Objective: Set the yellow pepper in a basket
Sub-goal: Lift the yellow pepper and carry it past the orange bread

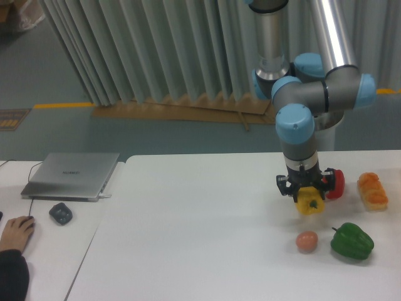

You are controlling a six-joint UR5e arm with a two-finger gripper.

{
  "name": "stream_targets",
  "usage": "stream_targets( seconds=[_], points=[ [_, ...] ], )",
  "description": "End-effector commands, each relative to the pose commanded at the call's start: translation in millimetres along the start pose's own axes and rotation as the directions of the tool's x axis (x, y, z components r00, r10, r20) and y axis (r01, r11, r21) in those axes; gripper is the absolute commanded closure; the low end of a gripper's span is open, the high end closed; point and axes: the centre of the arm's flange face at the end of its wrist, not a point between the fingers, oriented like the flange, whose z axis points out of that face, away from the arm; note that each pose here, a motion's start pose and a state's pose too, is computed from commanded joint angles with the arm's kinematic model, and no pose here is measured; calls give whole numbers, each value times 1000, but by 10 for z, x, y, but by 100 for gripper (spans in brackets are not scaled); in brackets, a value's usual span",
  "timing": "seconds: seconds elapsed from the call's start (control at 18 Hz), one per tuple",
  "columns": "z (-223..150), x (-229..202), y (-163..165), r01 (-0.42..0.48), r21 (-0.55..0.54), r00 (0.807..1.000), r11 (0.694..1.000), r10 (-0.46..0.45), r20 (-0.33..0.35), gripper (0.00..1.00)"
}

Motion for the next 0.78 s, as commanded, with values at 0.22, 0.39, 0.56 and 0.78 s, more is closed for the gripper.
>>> stream_targets(
  seconds=[0.22, 0.39, 0.56, 0.78],
  points=[
    [-241, -292, 99, -188, 3, 982, 982, 188, 10, 48],
    [-328, -486, 145, -294, -3, 955, 956, 294, 44, 48],
    [-386, -694, 157, -435, 4, 899, 900, 434, 48, 48],
    [-421, -1027, 211, -546, 21, 838, 838, 545, 37, 48]
  ],
)
